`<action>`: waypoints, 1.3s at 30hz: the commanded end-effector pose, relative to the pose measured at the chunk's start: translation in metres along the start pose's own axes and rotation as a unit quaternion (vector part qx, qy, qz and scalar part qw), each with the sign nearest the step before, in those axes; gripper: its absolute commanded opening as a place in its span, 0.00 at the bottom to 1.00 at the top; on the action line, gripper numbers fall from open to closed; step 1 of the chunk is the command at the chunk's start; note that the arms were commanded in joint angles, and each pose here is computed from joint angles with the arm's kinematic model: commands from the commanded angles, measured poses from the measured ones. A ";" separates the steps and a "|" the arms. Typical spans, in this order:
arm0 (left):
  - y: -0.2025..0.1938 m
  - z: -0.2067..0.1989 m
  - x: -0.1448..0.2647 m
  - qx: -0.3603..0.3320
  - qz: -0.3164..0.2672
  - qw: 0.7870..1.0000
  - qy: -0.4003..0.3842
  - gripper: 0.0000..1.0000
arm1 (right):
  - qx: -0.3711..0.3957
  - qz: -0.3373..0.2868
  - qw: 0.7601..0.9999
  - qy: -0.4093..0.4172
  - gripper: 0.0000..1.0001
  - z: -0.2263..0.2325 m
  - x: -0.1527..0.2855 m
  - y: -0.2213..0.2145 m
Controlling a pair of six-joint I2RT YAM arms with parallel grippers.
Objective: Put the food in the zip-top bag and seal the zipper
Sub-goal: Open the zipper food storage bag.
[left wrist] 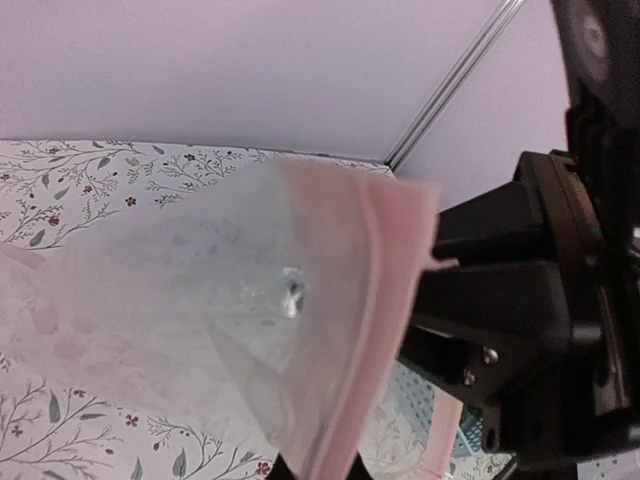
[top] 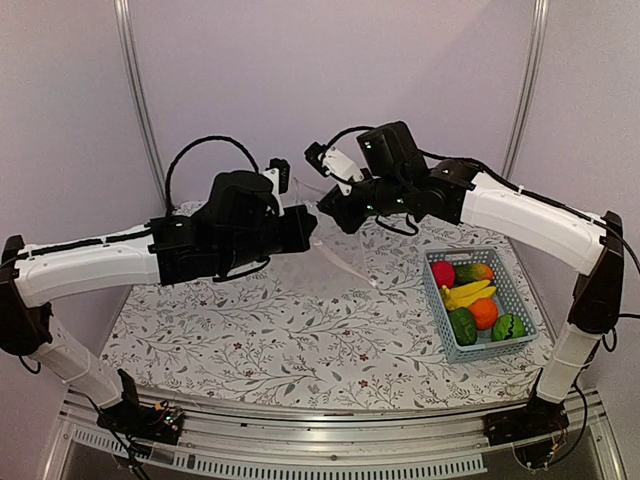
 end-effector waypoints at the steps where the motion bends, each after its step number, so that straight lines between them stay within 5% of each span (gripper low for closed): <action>1: 0.004 -0.001 0.015 -0.003 -0.005 1.000 0.006 0.00 | -0.045 -0.024 0.991 -0.127 0.00 -0.039 -0.006 0.011; 7: -0.001 0.006 0.023 -0.002 -0.002 1.000 0.011 0.00 | -0.056 -0.063 0.974 -0.211 0.00 -0.068 0.006 0.027; 11: 0.001 0.006 0.021 -0.012 -0.013 1.000 0.013 0.02 | -0.052 -0.049 0.979 -0.192 0.00 -0.065 0.000 0.019; 15: 0.001 0.013 0.009 0.004 -0.031 0.997 0.071 0.53 | -0.063 -0.045 0.985 -0.156 0.00 -0.057 -0.001 0.015; 17: 0.000 0.010 -0.003 0.015 -0.034 0.996 0.081 0.61 | -0.070 -0.048 0.984 -0.154 0.00 -0.055 -0.002 0.016; 25: -0.015 -0.024 -0.033 0.058 -0.073 0.996 -0.003 0.65 | -0.099 -0.060 0.976 -0.186 0.00 -0.059 -0.003 0.016; 39: -0.033 -0.049 -0.029 0.075 -0.096 0.993 -0.006 0.62 | -0.116 -0.055 0.974 -0.186 0.00 -0.059 -0.011 0.010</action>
Point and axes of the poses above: each gripper's point midway between its finger pads, its own x axis back along the fingers, its own z axis along the line the jaws close on, y = z × x, the point moved 8 cm from there along x, back along the fingers, and after that the axes turned 15 degrees about -x, right-handed, at the moved point
